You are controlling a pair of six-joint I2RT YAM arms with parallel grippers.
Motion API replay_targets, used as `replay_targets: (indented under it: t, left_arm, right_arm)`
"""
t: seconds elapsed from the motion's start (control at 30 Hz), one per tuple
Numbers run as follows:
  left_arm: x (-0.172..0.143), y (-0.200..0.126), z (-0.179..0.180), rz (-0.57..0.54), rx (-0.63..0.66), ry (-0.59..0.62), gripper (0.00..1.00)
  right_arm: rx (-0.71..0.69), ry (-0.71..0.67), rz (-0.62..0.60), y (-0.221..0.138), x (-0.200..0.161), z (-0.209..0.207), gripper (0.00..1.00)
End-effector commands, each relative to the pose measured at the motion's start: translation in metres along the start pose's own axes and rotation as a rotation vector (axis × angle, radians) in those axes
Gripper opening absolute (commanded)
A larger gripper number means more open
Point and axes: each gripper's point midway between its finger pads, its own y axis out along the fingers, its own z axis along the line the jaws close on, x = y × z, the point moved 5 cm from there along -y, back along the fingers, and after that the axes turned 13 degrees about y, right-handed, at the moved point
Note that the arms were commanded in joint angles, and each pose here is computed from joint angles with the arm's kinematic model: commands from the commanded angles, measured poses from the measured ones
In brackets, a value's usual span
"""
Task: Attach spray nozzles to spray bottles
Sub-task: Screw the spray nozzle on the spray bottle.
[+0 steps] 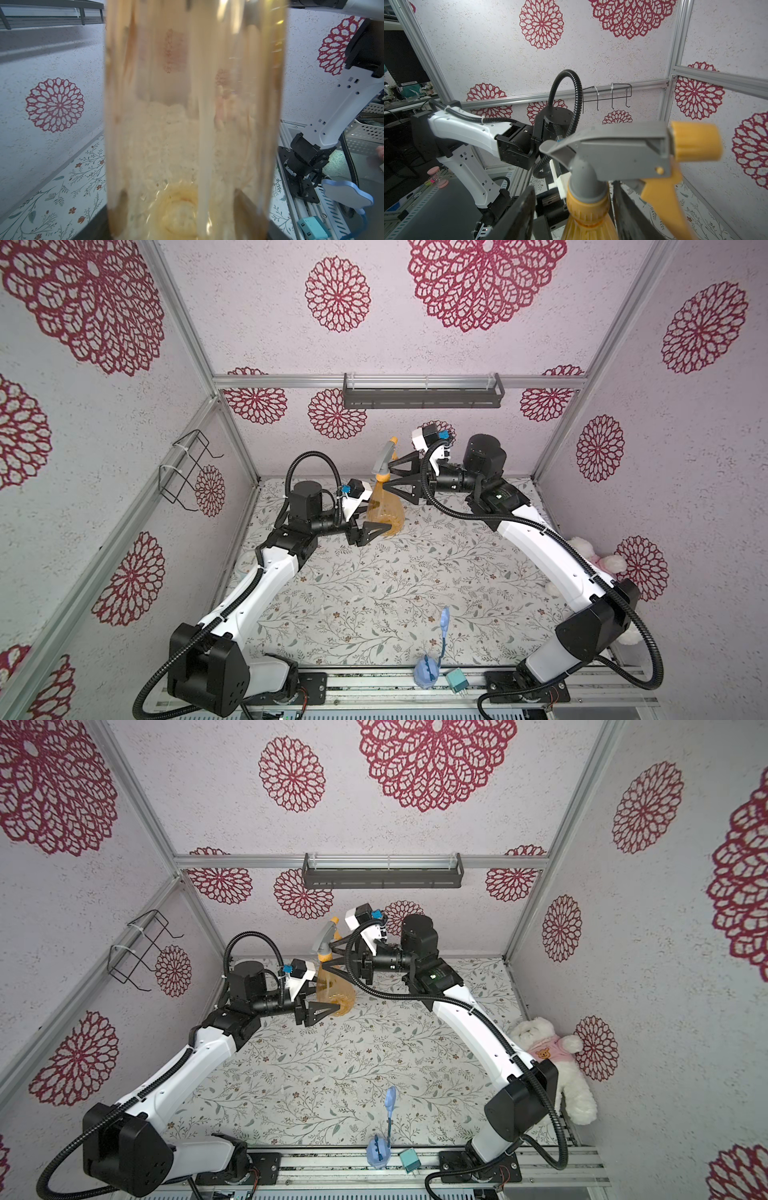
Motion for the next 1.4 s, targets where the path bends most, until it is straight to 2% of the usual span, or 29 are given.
replay_targets:
  t: [0.0, 0.23, 0.57, 0.87, 1.03, 1.23, 1.37]
  left_arm:
    - [0.007, 0.001, 0.002, -0.012, -0.003, 0.030, 0.00]
    - [0.006, 0.002, 0.003, -0.001, 0.005, 0.026, 0.00]
    - [0.007, 0.003, 0.004, 0.009, 0.011, 0.032, 0.00]
    - [0.006, 0.004, 0.006, 0.018, 0.029, 0.033, 0.00]
    - [0.009, 0.002, 0.010, 0.032, 0.097, 0.042, 0.00]
    - [0.020, -0.002, 0.019, 0.066, 0.244, 0.069, 0.00]
    - [0.023, -0.002, 0.028, 0.083, 0.334, 0.067, 0.00]
  right_arm:
    - [0.013, -0.056, -0.048, -0.002, 0.019, 0.012, 0.55]
    - [-0.006, -0.038, -0.040, 0.000, 0.016, 0.008, 0.45]
    - [-0.044, -0.025, -0.019, 0.004, 0.010, 0.002, 0.37]
    - [-0.089, -0.029, 0.021, 0.007, 0.001, 0.002, 0.16]
    - [-0.152, -0.018, 0.029, 0.008, -0.008, -0.001, 0.08]
    - [-0.360, 0.011, -0.023, 0.011, -0.021, -0.016, 0.03]
    - [-0.570, 0.046, -0.065, 0.011, -0.032, -0.033, 0.00]
